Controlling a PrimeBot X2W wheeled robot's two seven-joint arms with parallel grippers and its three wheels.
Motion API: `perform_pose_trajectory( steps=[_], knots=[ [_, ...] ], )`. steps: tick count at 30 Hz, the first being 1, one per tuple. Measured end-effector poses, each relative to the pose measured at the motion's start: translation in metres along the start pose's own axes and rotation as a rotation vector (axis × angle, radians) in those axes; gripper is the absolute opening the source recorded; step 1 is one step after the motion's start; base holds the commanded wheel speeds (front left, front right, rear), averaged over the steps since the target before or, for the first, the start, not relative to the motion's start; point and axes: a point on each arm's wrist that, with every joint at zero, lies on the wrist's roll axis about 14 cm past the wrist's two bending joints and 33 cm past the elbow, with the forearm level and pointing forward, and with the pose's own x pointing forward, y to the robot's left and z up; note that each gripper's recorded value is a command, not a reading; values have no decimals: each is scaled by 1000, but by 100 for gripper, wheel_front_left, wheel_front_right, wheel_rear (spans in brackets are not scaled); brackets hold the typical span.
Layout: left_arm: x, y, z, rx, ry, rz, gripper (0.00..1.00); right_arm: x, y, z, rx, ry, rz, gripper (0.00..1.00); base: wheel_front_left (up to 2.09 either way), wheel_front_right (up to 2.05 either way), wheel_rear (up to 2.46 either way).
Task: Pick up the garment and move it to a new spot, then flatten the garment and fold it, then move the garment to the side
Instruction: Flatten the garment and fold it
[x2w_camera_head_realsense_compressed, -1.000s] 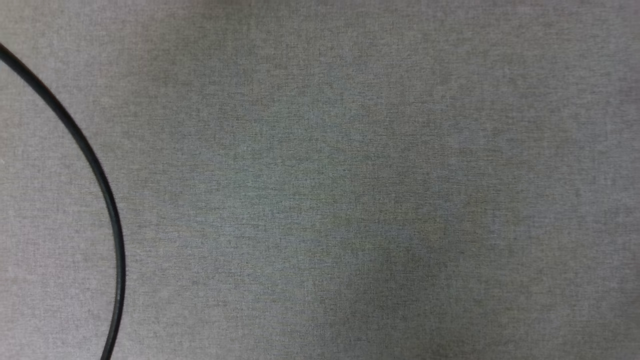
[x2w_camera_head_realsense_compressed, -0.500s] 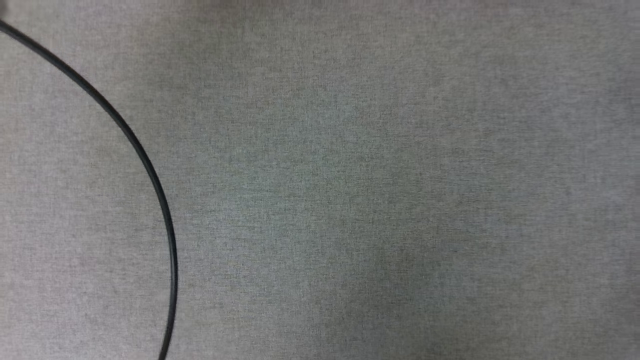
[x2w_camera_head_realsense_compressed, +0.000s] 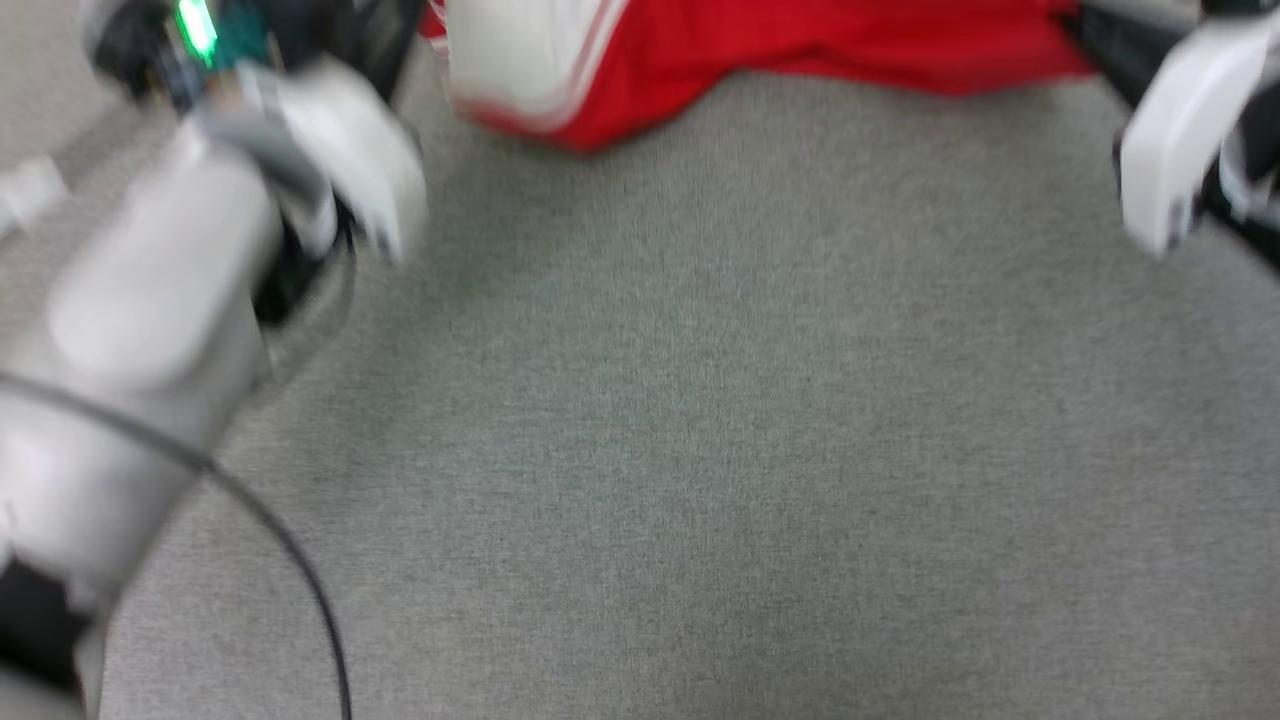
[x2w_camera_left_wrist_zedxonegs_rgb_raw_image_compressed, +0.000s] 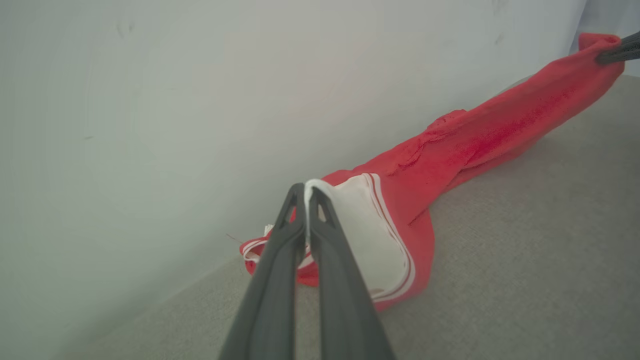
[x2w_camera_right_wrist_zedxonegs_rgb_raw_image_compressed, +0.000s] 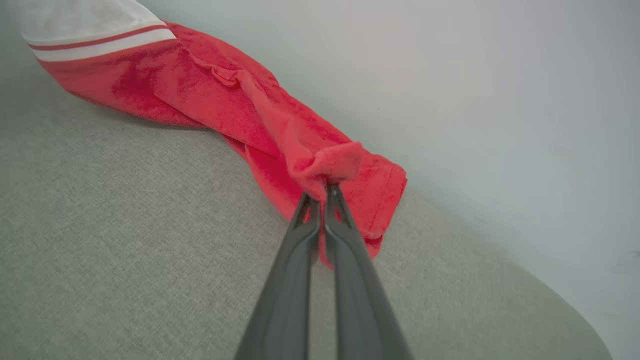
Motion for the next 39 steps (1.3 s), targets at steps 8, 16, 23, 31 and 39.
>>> perform_pose_trajectory(
  steps=[8,16,23,31,39],
  knots=[
    [-89,-44,-25,-129,62,37,0,-61,32,-44,31,61,45,0,0,0,0],
    [-178,-85,-44,-248,181,94,0,-121,54,-84,70,140,50,0,0,0,0],
    [-250,-119,-68,-386,325,157,0,-166,81,-112,156,175,65,0,0,0,0],
    [-308,-164,-94,-534,465,182,0,-208,110,-145,210,247,93,0,0,0,0],
    [-337,-177,-108,-571,539,192,0,-237,138,-169,249,350,159,0,0,0,0]
  ],
)
